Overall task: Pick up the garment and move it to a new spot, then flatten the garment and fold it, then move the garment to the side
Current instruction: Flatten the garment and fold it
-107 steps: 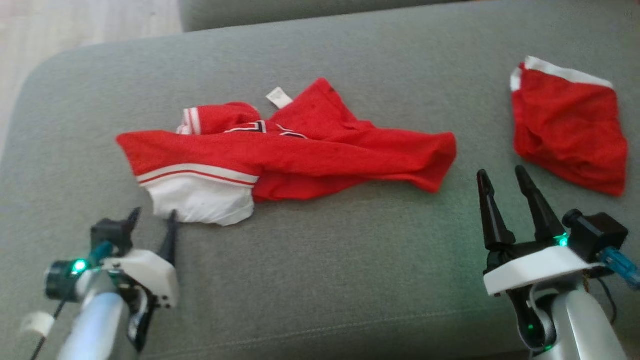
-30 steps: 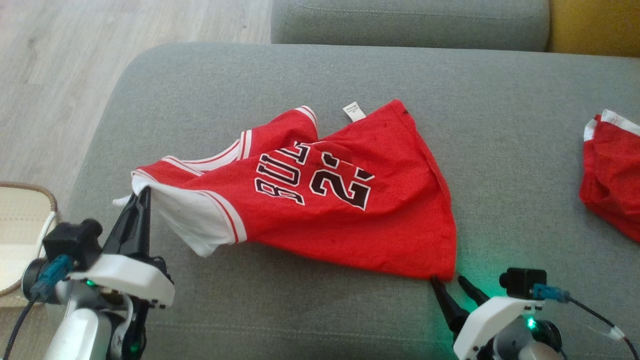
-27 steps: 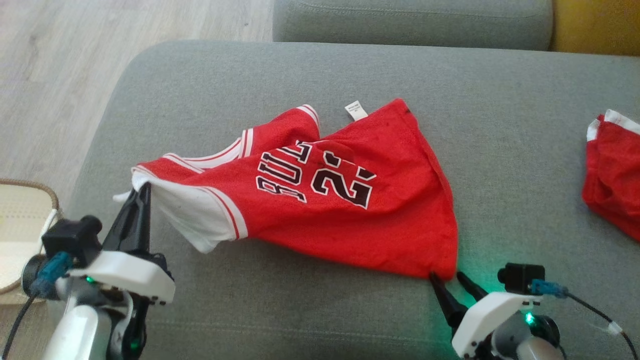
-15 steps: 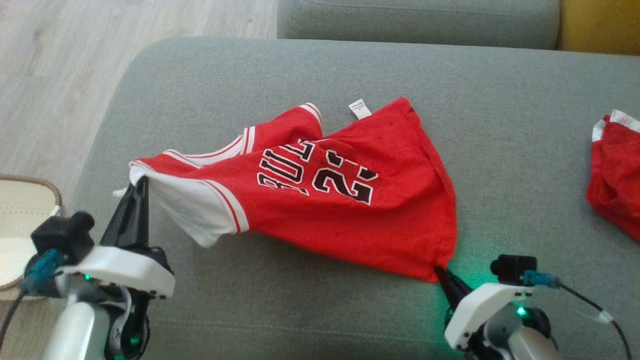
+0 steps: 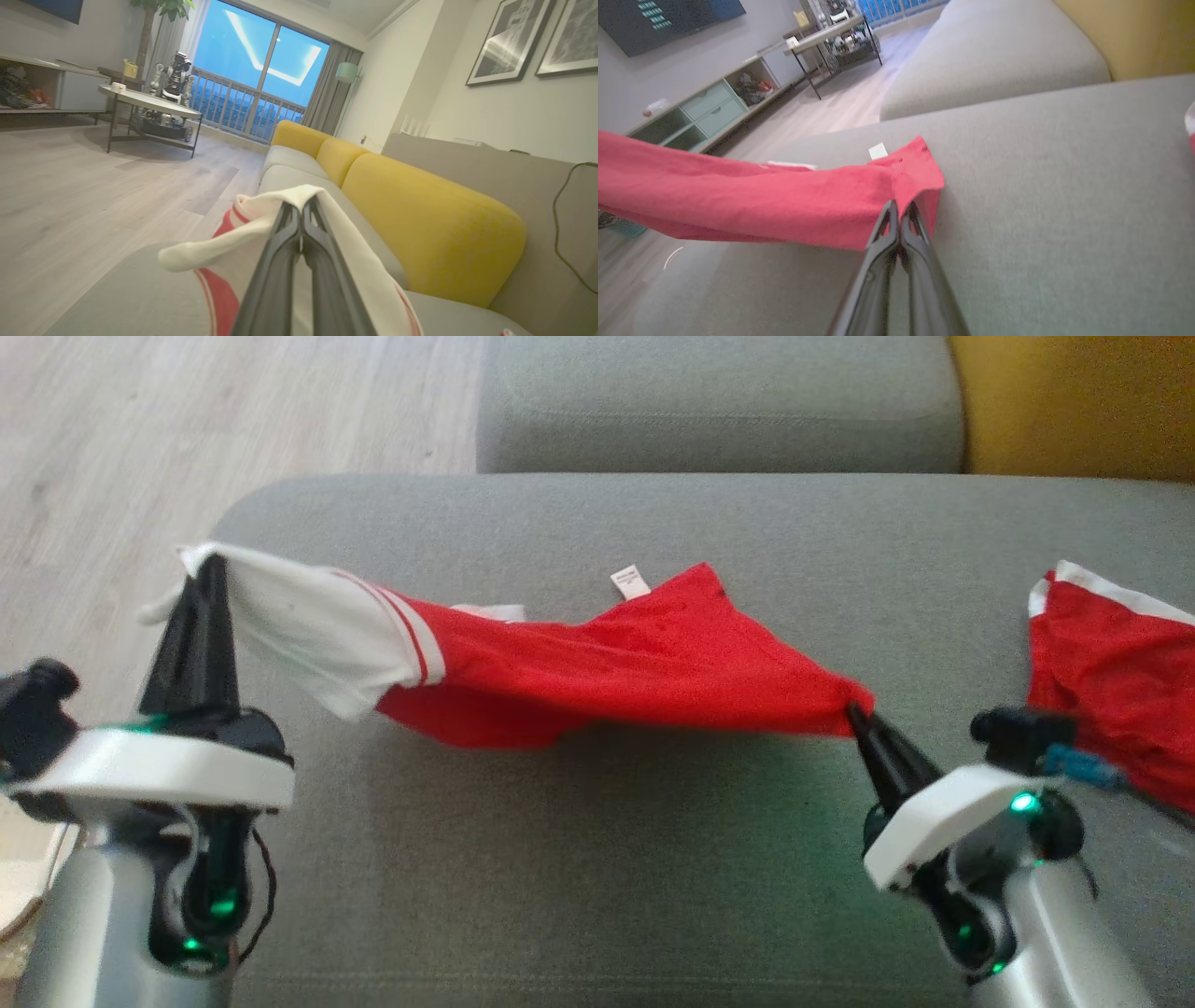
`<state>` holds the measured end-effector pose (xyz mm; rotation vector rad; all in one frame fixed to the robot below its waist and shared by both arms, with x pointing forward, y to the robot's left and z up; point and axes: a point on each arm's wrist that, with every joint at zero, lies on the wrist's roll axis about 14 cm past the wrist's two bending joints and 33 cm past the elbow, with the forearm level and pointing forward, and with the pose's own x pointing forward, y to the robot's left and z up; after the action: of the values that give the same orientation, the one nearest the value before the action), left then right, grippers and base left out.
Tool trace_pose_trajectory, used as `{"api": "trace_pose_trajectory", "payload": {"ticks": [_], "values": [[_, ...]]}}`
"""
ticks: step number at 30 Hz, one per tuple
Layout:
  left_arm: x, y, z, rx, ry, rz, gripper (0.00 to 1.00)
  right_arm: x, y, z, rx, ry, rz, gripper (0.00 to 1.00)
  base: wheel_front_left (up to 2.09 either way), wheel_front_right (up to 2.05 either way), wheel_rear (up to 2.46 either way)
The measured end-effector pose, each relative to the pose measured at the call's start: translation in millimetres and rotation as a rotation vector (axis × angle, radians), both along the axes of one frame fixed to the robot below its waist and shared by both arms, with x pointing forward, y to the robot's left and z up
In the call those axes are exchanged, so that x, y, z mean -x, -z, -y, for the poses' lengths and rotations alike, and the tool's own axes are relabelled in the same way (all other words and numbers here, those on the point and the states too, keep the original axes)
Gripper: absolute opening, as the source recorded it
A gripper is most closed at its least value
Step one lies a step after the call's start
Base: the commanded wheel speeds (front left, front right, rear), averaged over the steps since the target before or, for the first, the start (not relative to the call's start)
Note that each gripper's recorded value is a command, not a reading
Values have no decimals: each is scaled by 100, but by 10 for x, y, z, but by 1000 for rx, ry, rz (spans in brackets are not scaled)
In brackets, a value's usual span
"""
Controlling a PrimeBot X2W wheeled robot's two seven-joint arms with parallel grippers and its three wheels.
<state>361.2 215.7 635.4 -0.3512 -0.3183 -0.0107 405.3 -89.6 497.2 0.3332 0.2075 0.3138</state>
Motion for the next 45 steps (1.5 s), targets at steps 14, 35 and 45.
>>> {"api": "trace_pose_trajectory", "payload": {"ticks": [14, 35, 45], "values": [[29, -1012, 245, 74, 106, 224, 0, -77, -1813, 341, -1, 75, 479, 0, 0, 0, 0], [-606, -1176, 190, 483, 253, -52, 0, -486, -2421, 530, 227, 152, 516, 0, 0, 0, 0], [-2206, -1317, 90, 326, 192, -64, 0, -2066, -2617, 406, 291, 166, 471, 0, 0, 0, 0]]}}
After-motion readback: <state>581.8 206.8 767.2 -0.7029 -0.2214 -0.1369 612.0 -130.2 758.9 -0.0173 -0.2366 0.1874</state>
